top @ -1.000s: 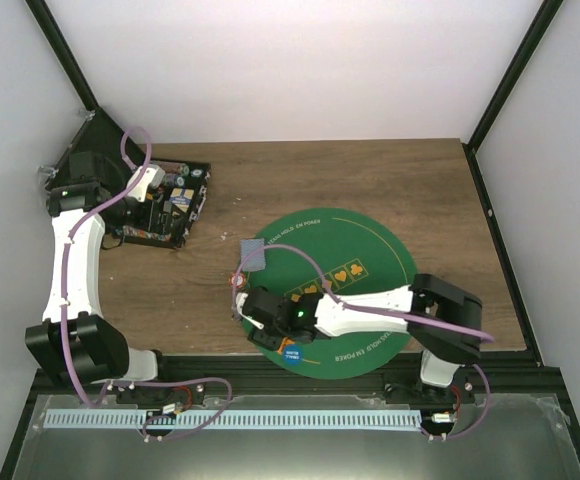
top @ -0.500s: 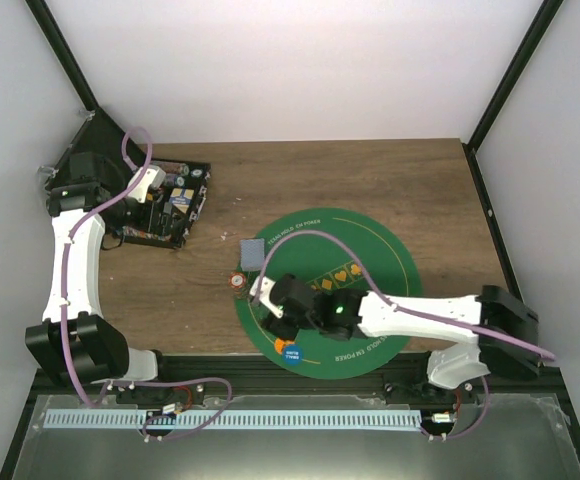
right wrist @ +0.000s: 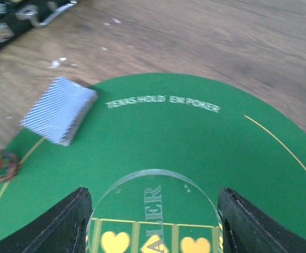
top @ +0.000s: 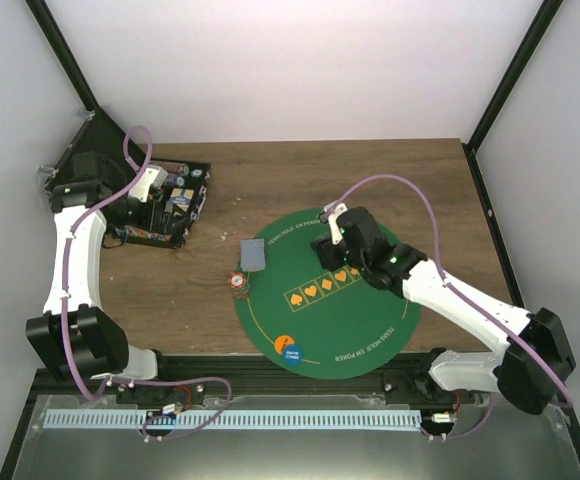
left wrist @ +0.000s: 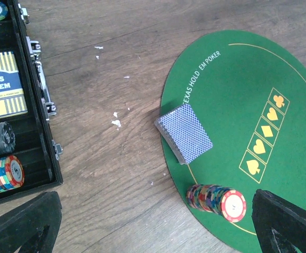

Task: Distribute texas hold em gaming equipment

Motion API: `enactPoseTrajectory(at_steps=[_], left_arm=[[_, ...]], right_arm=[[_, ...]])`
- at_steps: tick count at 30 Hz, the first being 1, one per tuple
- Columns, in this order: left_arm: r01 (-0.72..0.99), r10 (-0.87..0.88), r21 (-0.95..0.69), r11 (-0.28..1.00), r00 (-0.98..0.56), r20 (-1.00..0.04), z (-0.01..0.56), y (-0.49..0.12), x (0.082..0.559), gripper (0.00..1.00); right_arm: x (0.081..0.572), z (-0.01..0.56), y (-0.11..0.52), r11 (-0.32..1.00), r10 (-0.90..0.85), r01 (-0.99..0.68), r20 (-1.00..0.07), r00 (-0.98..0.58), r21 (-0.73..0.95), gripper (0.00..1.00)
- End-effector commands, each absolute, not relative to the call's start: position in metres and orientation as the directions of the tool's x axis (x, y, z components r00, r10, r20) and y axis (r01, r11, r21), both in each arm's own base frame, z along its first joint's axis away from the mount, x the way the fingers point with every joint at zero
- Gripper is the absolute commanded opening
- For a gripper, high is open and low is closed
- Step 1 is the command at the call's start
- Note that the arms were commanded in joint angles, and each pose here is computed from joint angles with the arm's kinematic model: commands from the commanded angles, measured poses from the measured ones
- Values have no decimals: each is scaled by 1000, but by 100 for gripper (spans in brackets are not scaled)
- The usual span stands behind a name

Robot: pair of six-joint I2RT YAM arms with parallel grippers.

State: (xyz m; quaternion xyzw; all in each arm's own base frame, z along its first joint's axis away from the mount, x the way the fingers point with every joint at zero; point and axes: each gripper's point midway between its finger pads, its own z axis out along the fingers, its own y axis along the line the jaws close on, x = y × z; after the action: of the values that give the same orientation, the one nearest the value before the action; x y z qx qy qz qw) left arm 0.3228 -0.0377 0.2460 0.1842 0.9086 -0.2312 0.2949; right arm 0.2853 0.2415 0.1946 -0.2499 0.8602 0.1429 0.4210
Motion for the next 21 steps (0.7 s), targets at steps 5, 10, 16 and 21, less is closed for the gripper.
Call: enactPoseTrajectory(at_steps=[5,10,16,21], left_arm=[[483,201,-345,805,-769,-607,243,-43,316,100],[477,216,-340,811,-783,-584,233,-41,314,99],[469,214,-357,808,-798,-564,225,-41,316,100],[470,215,-363,805,-801,-559,223,-43,318,99]], right_arm=[[352,198,201,919,-171,-385,-792,-586,87,36],[373,184,189,933,-171,-351,-769,-616,75,36],[386,165,188,934,-207,-354,-745,-634,41,36],[404,147,189,936,-215,-349,-717,-663,42,35]])
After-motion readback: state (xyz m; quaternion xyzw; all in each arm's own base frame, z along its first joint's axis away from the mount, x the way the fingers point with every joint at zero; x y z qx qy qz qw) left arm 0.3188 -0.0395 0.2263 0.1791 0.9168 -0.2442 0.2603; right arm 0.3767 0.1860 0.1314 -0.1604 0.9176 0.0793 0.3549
